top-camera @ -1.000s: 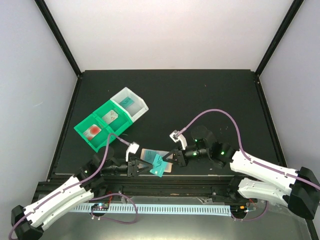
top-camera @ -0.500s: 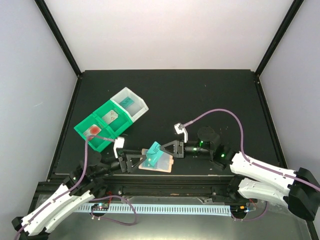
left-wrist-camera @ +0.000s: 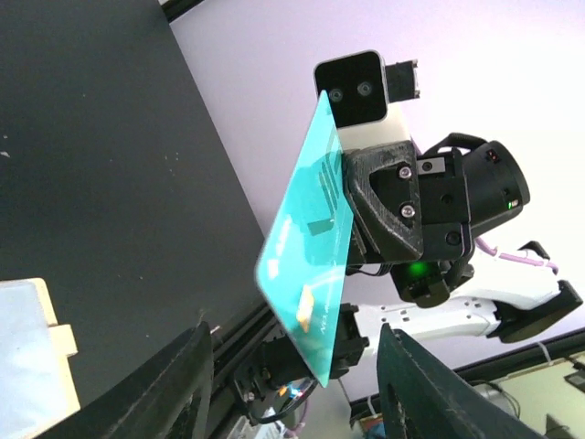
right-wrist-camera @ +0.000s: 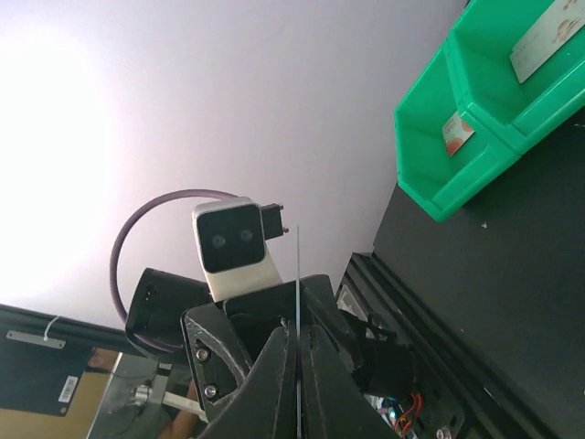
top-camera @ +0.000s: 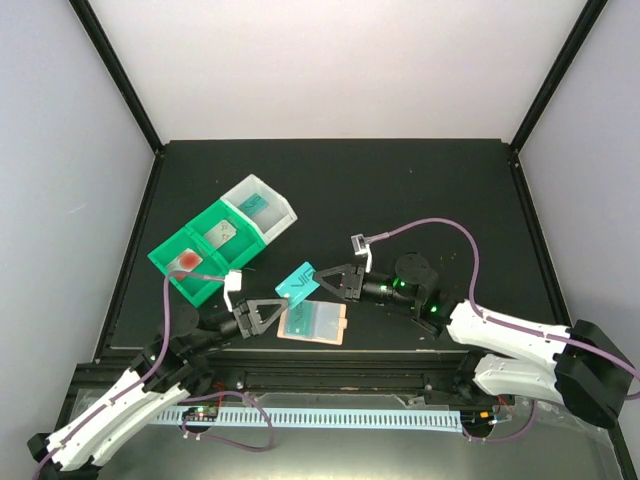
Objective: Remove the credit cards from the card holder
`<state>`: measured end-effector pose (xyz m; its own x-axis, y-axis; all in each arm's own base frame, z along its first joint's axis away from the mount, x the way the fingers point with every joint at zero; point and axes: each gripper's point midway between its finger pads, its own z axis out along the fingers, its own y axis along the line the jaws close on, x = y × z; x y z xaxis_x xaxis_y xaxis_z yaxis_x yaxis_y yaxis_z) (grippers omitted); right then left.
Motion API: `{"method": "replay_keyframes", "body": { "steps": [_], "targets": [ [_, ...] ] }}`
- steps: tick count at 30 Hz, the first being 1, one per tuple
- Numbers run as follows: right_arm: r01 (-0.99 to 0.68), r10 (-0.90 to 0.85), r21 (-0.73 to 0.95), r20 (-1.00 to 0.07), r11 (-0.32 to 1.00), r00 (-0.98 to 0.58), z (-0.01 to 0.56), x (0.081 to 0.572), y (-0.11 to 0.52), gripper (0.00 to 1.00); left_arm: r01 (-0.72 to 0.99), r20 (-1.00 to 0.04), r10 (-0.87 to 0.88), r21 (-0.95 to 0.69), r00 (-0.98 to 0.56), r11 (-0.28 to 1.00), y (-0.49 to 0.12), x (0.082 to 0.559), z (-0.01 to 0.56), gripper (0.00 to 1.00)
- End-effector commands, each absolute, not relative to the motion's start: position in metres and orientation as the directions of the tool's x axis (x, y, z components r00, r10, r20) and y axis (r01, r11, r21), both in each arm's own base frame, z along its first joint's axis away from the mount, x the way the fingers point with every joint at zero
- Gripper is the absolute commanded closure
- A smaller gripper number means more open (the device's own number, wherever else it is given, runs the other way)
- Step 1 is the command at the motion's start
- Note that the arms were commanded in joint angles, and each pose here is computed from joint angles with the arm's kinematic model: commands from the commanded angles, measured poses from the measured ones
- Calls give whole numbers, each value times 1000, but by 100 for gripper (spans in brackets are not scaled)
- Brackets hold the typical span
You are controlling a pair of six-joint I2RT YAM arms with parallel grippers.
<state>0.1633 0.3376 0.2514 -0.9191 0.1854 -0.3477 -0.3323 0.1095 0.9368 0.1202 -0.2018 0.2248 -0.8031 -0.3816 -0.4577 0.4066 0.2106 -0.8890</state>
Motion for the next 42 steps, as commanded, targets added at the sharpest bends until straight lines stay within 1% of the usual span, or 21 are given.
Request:
{"method": "replay_keyframes", "body": {
  "steps": [1,4,7,13,14,17,20,23,26,28,30,32,35,38,42],
  "targets": [
    [-319,260,944,-329,82,-908,259,173,332,99,396,-413,-422,-909,-807,133,-205,125,239,53],
    [-306,258,948,-318,86,-912,254,173,332,99,398,-410,-430,-909,-804,122,-206,126,241,60],
    [-292,267,952,-305,88,-914,249,174,331,99,397,-408,-437,-910,-802,121,-206,128,242,71],
    [-270,263,957,-288,103,-921,240,174,332,99,388,-404,-439,-912,-802,131,-205,129,240,96],
    [-269,262,958,-287,103,-922,239,174,332,99,386,-404,-438,-913,-803,135,-205,129,239,98],
    [-265,261,958,-284,106,-922,236,174,332,99,372,-399,-440,-916,-805,149,-205,130,234,98],
    [-264,268,957,-286,117,-920,232,174,329,94,368,-399,-441,-916,-804,157,-204,131,232,98],
    [-266,267,952,-298,150,-916,224,174,326,86,371,-407,-436,-913,-802,170,-204,131,230,98],
    [-273,266,944,-316,185,-911,216,172,320,70,370,-415,-426,-910,-803,189,-204,131,226,98],
    [-282,264,934,-334,219,-905,211,171,315,55,366,-420,-425,-907,-802,207,-204,132,223,98],
    [-299,260,920,-362,253,-895,207,169,309,35,362,-434,-423,-900,-795,241,-202,134,220,98],
    [-310,259,907,-384,284,-887,204,167,302,25,363,-447,-424,-893,-788,266,-201,136,219,98],
    [-324,263,889,-413,322,-872,198,164,290,14,370,-462,-432,-885,-775,281,-200,139,223,99],
    [-348,265,869,-448,351,-854,196,159,278,1,372,-487,-436,-870,-757,324,-198,145,226,98],
    [-363,272,835,-494,414,-826,189,158,260,0,360,-522,-423,-840,-740,407,-195,154,227,99]
  ]
}}
